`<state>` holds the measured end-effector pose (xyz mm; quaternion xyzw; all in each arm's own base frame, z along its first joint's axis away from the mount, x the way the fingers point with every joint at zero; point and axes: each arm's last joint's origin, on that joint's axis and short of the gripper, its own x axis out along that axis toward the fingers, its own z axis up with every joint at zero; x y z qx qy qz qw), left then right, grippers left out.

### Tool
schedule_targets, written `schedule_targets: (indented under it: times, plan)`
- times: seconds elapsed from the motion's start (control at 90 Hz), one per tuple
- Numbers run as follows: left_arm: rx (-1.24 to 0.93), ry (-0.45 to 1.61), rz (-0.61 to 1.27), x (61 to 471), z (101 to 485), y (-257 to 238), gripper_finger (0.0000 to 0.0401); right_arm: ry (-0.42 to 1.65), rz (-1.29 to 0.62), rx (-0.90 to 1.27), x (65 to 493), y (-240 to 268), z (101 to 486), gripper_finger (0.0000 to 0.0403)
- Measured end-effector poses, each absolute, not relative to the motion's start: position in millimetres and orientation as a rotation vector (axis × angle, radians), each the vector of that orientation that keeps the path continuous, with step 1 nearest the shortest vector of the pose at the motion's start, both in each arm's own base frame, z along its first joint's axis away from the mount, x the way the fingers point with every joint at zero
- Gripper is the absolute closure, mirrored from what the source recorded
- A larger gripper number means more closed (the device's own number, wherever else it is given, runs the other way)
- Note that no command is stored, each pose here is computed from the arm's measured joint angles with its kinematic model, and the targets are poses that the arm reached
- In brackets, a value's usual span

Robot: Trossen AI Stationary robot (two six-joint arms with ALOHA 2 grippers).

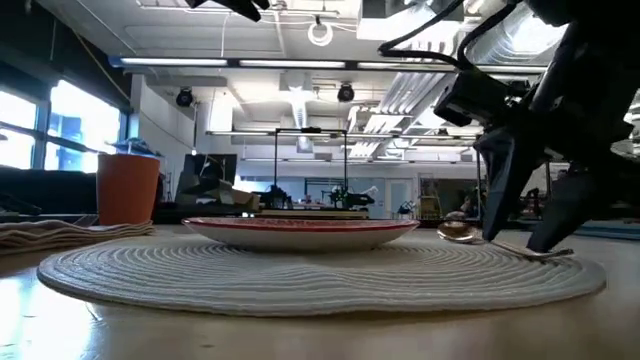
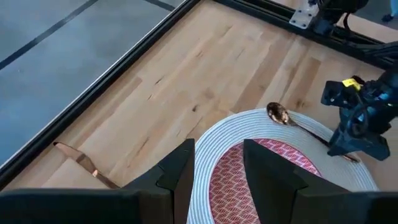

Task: Set table place
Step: Put the gold fork on the white table mat to the right of the red patterned plate, then put the table knife beside the gold fork

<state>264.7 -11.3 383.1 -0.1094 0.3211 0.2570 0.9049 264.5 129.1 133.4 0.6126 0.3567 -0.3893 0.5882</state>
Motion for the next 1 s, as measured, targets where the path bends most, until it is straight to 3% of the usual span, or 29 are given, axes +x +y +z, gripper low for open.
schedule_targets:
  times: [0.5,0.711,1.0]
  plan:
    - [-0.239,0.671,0.513,264.8,382.8,-11.5,0.0282,0.852,-0.897,1.357,256.3,121.1,157.5,0.0279]
    - [-0.380,0.702,0.530,270.3,377.3,14.9,0.0282,0.795,-0.942,1.222,250.7,113.1,214.3,0.0279]
    - [-0.558,0.812,0.731,276.9,346.9,105.5,0.0281,0.714,-0.923,0.952,230.9,61.3,313.6,0.0279]
